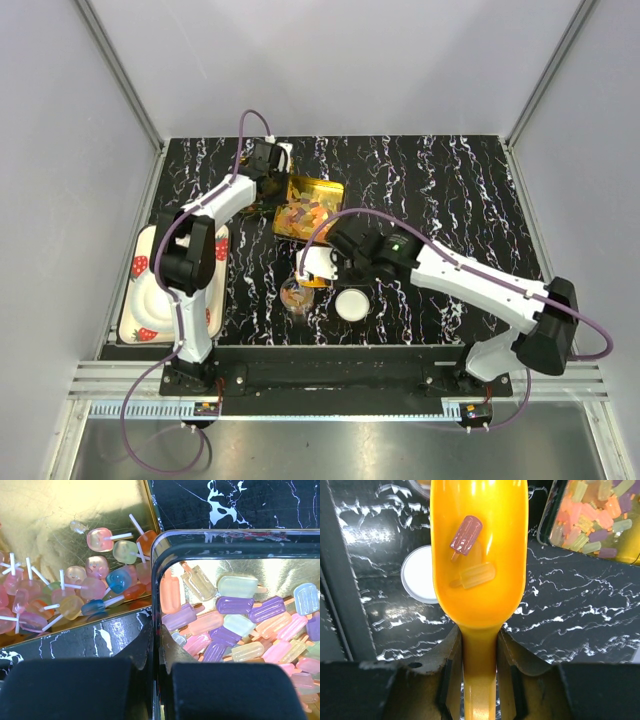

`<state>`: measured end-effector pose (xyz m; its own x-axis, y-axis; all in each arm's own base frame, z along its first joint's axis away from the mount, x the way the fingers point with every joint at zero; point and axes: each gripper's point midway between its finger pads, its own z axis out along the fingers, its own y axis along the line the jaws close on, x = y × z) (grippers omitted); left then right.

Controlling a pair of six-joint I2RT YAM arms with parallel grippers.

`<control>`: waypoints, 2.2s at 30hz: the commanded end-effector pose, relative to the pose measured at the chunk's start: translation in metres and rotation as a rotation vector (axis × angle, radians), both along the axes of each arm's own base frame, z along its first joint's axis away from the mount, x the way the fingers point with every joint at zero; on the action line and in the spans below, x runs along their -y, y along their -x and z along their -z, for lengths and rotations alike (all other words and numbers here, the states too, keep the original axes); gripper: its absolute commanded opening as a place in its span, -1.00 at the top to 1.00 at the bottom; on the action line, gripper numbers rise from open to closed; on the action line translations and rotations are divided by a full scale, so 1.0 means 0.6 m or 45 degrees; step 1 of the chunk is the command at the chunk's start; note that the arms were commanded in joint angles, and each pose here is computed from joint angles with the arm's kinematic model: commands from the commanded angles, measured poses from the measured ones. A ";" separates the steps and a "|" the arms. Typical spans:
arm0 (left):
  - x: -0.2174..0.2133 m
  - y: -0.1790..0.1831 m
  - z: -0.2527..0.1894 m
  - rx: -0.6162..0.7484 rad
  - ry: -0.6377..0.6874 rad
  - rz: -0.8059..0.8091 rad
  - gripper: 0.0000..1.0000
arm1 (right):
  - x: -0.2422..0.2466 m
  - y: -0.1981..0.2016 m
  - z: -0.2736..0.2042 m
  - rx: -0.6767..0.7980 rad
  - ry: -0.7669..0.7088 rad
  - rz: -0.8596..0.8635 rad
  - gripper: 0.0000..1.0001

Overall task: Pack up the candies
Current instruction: Place the fake candies in the packing bottle, then place the storage box at the center of the board, then place the spatula at the center of the board.

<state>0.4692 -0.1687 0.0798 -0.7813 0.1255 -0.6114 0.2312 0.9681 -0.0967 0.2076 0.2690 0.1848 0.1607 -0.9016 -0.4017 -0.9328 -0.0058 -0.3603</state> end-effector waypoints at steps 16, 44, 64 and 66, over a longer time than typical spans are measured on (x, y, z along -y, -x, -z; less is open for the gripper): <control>0.036 -0.038 -0.032 0.097 0.053 0.042 1.00 | -0.028 -0.023 0.026 0.355 0.439 -0.229 1.00; 0.058 -0.033 -0.046 0.130 0.033 0.100 1.00 | -0.064 -0.061 -0.007 0.687 0.594 -0.288 1.00; 0.104 -0.024 -0.003 0.036 -0.011 0.104 1.00 | 0.215 -0.207 -0.095 0.452 -0.204 0.770 1.00; 0.108 -0.029 -0.002 0.022 -0.004 0.099 1.00 | 0.237 -0.235 -0.079 0.462 -0.248 0.900 1.00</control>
<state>0.4620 -0.2234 0.0558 -0.7885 0.2483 -0.5628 0.3372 0.9396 -0.0580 0.3205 0.1222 0.2478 -0.1796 -0.8852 -0.4291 -0.6045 0.4435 -0.6617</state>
